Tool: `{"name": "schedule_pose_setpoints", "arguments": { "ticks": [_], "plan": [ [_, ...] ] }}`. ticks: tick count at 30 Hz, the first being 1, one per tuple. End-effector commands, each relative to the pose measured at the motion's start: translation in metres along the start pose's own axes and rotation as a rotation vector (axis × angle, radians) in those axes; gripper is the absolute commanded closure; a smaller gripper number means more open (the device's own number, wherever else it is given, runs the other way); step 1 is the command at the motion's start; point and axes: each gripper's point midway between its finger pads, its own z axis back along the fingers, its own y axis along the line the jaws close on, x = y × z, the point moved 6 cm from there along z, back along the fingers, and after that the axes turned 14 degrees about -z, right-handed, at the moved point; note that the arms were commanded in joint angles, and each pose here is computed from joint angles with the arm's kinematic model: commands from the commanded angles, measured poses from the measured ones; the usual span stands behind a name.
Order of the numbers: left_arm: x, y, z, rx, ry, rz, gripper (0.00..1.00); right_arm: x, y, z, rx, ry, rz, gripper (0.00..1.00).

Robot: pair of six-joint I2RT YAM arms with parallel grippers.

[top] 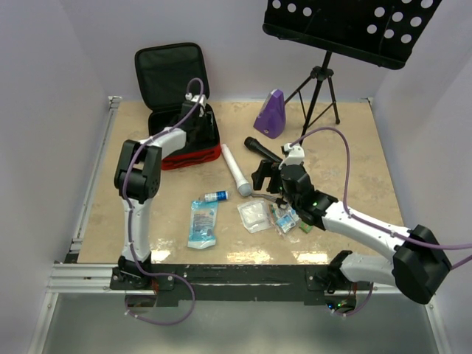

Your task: Organize the medicine kit

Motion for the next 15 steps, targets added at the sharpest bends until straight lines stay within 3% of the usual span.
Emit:
{"name": "schedule_pose_setpoints", "arguments": {
  "ticks": [1, 11, 15],
  "plan": [
    [0.034, 0.008, 0.022, 0.044, -0.106, -0.003, 0.36, 0.018, 0.011, 0.003, 0.022, -0.059, -0.021, 0.03],
    [0.077, 0.027, 0.126, 0.172, -0.259, 0.077, 0.12, 0.033, 0.013, 0.018, 0.015, -0.105, -0.045, 0.02],
    [0.066, 0.015, 0.17, 0.138, -0.291, 0.12, 0.09, 0.027, -0.008, 0.013, -0.122, -0.12, -0.058, 0.02]
  ]
}}
